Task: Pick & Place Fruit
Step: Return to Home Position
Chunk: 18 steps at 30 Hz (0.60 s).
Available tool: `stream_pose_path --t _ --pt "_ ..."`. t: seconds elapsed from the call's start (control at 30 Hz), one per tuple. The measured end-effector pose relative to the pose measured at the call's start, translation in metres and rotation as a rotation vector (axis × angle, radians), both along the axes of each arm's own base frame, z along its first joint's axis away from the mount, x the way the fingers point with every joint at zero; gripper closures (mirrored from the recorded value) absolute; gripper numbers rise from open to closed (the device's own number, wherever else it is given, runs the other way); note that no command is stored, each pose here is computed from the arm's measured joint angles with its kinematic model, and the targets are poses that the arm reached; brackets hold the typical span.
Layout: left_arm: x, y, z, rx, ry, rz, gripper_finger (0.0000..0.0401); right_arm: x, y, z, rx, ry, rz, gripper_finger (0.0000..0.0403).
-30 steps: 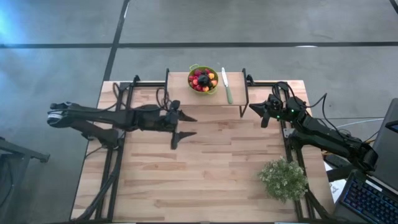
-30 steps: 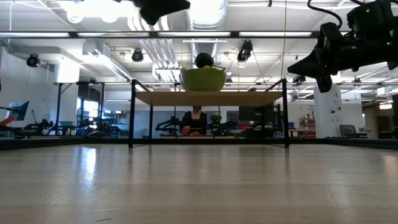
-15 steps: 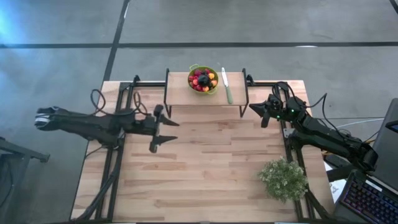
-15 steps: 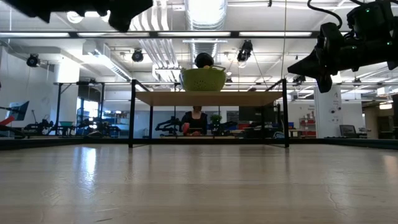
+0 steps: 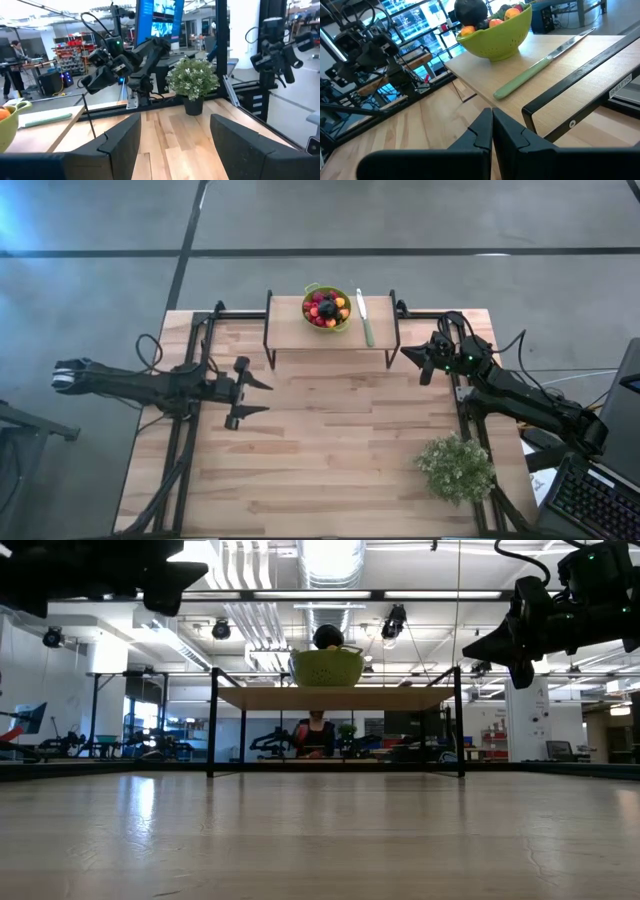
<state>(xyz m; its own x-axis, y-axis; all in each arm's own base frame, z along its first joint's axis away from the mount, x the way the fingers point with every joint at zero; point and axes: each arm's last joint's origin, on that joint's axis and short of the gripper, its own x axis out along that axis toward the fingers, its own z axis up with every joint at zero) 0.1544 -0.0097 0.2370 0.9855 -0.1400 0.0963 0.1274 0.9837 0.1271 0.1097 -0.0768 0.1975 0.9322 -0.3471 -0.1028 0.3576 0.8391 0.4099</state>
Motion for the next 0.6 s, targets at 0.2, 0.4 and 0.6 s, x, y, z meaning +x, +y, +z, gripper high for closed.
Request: stream_pose_path --t 0.2,0.4,0.6 --pt "-0.012 0.000 -0.013 -0.008 -0.009 -0.020 0.0158 0.000 0.000 0.000 0.000 0.001 0.000 0.0394" --pt "-0.024 0.001 -0.029 -0.034 0.009 -0.023 0.0158 0.000 0.000 0.000 0.000 0.000 0.000 0.0394" --pt "-0.032 0.001 -0.035 -0.026 0.002 -0.022 0.0158 0.000 0.000 0.000 0.001 0.000 0.000 0.0394"
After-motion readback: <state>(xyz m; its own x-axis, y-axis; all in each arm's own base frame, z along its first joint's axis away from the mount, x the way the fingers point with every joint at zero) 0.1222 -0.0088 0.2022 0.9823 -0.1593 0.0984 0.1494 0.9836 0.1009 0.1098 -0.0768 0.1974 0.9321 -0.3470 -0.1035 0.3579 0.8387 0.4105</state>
